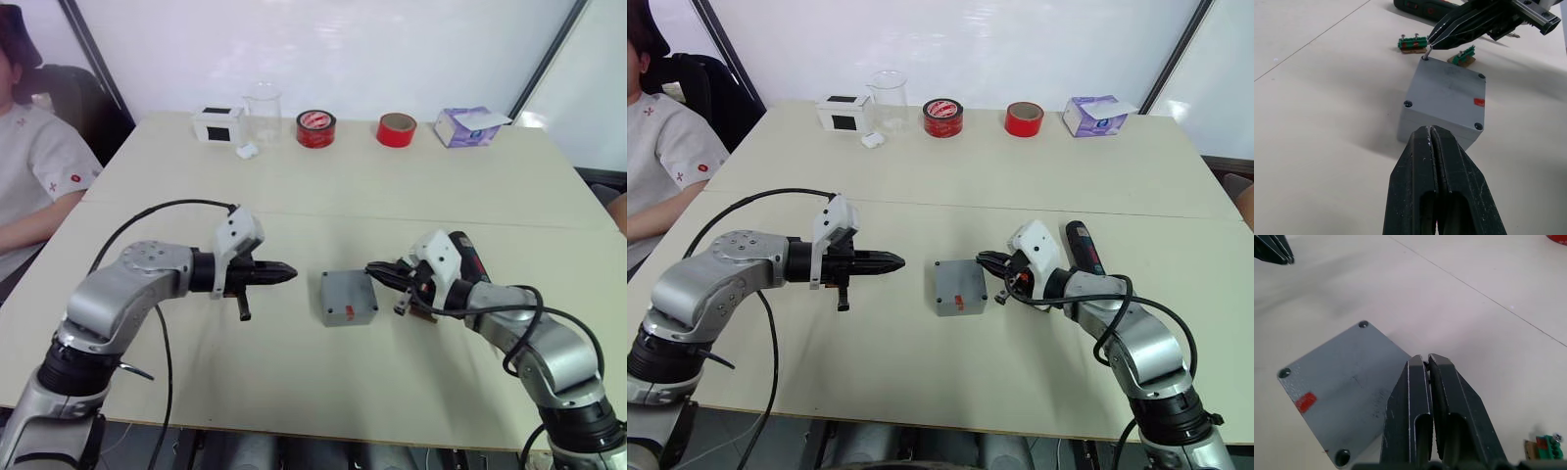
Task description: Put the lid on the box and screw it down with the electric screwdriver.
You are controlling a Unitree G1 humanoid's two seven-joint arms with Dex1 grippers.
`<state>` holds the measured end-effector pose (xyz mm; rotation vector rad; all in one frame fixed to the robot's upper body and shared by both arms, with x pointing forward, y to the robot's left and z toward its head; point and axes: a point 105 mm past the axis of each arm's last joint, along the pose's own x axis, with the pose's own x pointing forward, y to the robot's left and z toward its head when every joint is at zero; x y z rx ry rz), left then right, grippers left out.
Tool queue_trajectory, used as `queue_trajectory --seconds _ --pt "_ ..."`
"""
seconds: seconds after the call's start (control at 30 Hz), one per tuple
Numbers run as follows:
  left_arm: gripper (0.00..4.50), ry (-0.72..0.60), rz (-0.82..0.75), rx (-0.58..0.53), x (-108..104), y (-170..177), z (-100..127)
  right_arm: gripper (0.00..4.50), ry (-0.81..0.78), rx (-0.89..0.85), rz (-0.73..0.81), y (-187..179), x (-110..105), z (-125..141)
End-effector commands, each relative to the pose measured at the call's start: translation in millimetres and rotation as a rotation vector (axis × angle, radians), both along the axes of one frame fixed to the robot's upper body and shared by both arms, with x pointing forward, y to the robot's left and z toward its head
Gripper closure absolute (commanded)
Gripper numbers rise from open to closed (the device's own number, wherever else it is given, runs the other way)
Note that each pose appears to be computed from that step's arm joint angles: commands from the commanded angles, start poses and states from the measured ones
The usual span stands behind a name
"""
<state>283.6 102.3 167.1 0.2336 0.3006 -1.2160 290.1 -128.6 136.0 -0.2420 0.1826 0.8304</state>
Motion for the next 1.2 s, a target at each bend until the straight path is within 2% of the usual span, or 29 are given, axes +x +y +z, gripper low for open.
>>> queue_trajectory --seconds 0.03,0.43,0.47,0.5,0.7,0.8,0.9,1.0,1.07,1.2 --pt "4.5 -0.044 -0.012 -0.01 0 -2 10 4.43 -0.039 -0.01 0.006 1 -1 6" --pt "4.5 -0.044 -0.014 -0.015 -1 -4 10 4.43 -0.03 -0.014 0.014 4 3 4" --pt "4.5 -0.044 -0.013 -0.015 -1 -4 9 3.9 -0.03 -0.015 0.015 5 3 4" --pt "4.5 -0.043 -0.012 -0.016 -1 -4 9 3.71 -0.03 -0.015 0.015 5 3 4" --pt "4.5 -0.051 -0.029 -0.027 -1 -8 9 1.37 -0.082 -0.005 -0.01 2 4 14" --pt "4.5 -0.056 -0.068 -0.039 -5 -15 12 1.37 -0.085 0.031 -0.086 -11 8 25" --pt "4.5 -0.068 -0.132 -0.058 -11 -26 18 1.37 -0.077 0.1 -0.214 -39 17 47" --pt "4.5 -0.09 -0.201 -0.064 -19 -39 24 0.51 -0.059 0.085 -0.326 -71 24 68" --pt "4.5 -0.107 -0.242 -0.064 -23 -47 26 0.07 0.019 0.045 -0.438 -96 29 75" --pt "4.5 -0.135 -0.318 -0.047 -32 -59 28 0.07 0.269 -0.128 -0.582 -139 26 76"
